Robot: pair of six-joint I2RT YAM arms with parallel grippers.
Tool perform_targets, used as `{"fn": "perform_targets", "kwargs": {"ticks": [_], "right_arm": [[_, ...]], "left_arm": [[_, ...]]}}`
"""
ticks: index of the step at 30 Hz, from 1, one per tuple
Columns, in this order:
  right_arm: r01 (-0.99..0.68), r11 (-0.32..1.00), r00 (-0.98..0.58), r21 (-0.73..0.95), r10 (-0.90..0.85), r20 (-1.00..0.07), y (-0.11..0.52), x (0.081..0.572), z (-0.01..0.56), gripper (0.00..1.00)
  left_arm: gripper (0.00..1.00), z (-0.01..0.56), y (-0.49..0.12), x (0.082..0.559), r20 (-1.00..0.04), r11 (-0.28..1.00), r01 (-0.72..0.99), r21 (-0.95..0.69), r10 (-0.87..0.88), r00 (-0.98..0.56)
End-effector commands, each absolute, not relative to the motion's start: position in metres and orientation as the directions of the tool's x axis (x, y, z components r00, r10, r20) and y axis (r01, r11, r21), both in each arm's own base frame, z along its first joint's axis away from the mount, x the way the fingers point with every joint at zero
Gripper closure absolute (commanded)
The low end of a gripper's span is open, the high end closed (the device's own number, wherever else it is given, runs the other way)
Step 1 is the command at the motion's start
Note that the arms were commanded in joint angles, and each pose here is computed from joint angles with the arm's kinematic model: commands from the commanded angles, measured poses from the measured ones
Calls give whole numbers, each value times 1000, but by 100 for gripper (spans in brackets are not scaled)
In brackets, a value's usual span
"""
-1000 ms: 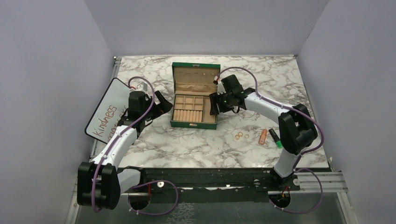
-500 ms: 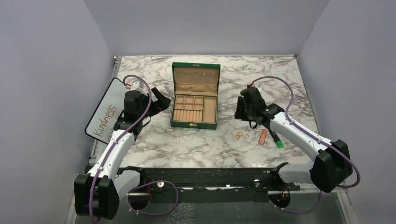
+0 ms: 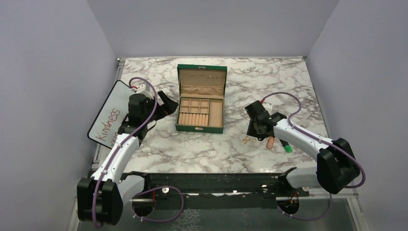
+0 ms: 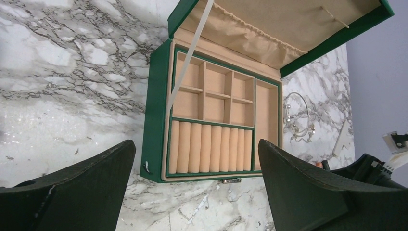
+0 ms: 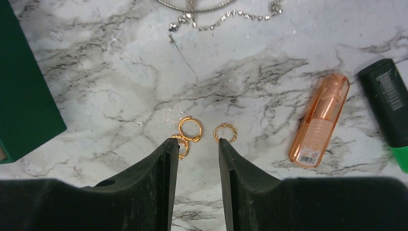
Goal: Organize the mixed jewelry
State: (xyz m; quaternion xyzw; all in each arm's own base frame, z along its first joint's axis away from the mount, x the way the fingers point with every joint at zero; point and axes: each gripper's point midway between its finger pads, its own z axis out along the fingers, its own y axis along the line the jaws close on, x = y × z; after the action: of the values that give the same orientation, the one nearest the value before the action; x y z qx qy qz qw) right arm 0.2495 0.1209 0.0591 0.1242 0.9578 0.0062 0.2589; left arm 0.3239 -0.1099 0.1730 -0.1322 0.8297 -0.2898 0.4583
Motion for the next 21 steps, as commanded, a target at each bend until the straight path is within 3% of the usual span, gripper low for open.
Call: {"fn": "perform_targets", "kwargs": {"ticks": [1,7,21], "right_arm": [[353,929,-803,112,362,-473,120,247,48,68],[464,867,-732,183,491,-473,120,248,42,69],[491,855,-741,167,510,-437,124,248,23,74]], "left_arm": [[5,180,-120,322,-695,778,111,-619,-477,-538],[7,185,-124,323,-708,772,137,-620,-475,-523],[4,190,-124,324,-718,773,146,-617,-478,-505]]}}
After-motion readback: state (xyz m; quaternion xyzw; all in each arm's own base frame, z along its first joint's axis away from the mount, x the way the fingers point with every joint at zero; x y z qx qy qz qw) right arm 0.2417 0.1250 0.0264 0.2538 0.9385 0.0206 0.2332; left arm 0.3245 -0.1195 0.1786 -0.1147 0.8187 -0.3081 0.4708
